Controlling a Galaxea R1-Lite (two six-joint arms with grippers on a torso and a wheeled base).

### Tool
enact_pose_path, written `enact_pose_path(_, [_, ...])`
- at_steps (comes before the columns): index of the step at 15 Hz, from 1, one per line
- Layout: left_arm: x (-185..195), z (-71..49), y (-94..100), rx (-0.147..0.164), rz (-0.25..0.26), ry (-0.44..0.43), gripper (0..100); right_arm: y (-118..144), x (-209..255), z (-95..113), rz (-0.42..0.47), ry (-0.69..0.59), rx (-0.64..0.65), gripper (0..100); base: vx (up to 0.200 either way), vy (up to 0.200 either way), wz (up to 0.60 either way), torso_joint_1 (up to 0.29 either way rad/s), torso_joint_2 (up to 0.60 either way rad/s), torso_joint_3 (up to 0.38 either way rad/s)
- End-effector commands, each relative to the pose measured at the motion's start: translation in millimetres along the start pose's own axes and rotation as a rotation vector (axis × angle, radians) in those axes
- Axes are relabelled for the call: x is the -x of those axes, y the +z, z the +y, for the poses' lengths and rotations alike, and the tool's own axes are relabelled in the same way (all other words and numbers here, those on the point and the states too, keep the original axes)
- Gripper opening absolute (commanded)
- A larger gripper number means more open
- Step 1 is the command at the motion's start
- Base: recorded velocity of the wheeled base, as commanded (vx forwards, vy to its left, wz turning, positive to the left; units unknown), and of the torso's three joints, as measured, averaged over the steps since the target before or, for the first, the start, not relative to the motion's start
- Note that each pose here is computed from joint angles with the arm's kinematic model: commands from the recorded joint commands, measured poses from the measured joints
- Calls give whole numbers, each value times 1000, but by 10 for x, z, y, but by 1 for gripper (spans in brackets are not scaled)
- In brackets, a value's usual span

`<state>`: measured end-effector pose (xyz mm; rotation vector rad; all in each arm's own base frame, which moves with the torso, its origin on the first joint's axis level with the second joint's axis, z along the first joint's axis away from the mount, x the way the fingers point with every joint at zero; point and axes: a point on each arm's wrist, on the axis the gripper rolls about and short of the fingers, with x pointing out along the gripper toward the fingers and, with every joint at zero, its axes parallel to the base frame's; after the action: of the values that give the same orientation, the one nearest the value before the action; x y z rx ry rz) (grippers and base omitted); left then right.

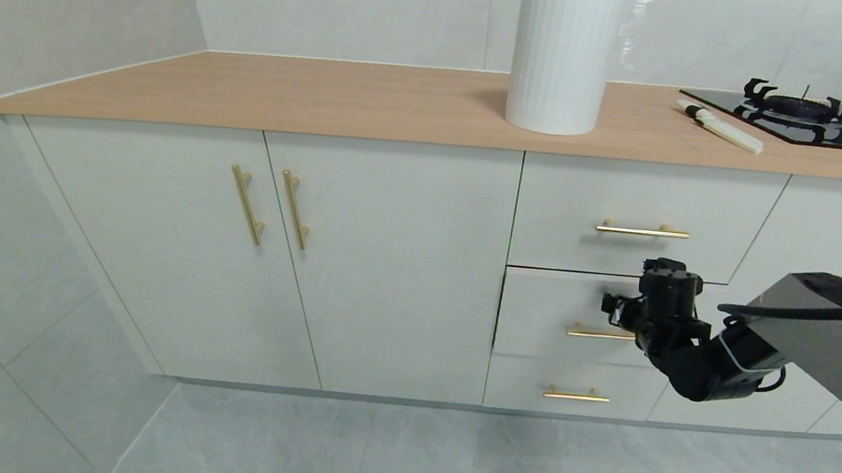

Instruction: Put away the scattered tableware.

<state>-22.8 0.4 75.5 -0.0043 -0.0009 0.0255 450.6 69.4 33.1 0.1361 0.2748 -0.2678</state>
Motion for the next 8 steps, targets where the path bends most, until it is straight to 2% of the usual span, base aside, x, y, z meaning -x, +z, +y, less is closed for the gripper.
enact_pose_path(1, [0, 0, 0, 0, 1, 1, 100, 11, -83, 1, -21, -13, -15, 100, 0, 0, 0, 0, 0, 0])
enact_pose_path(4, [0, 0, 0, 0, 1, 1, 100, 71, -223, -1, -116, -57, -56, 100, 0, 0, 0, 0, 0, 0])
enact_pose_path(8, [0, 0, 0, 0, 1, 2, 100, 109, -215, -31, -125, -73, -61, 100, 0, 0, 0, 0, 0, 0])
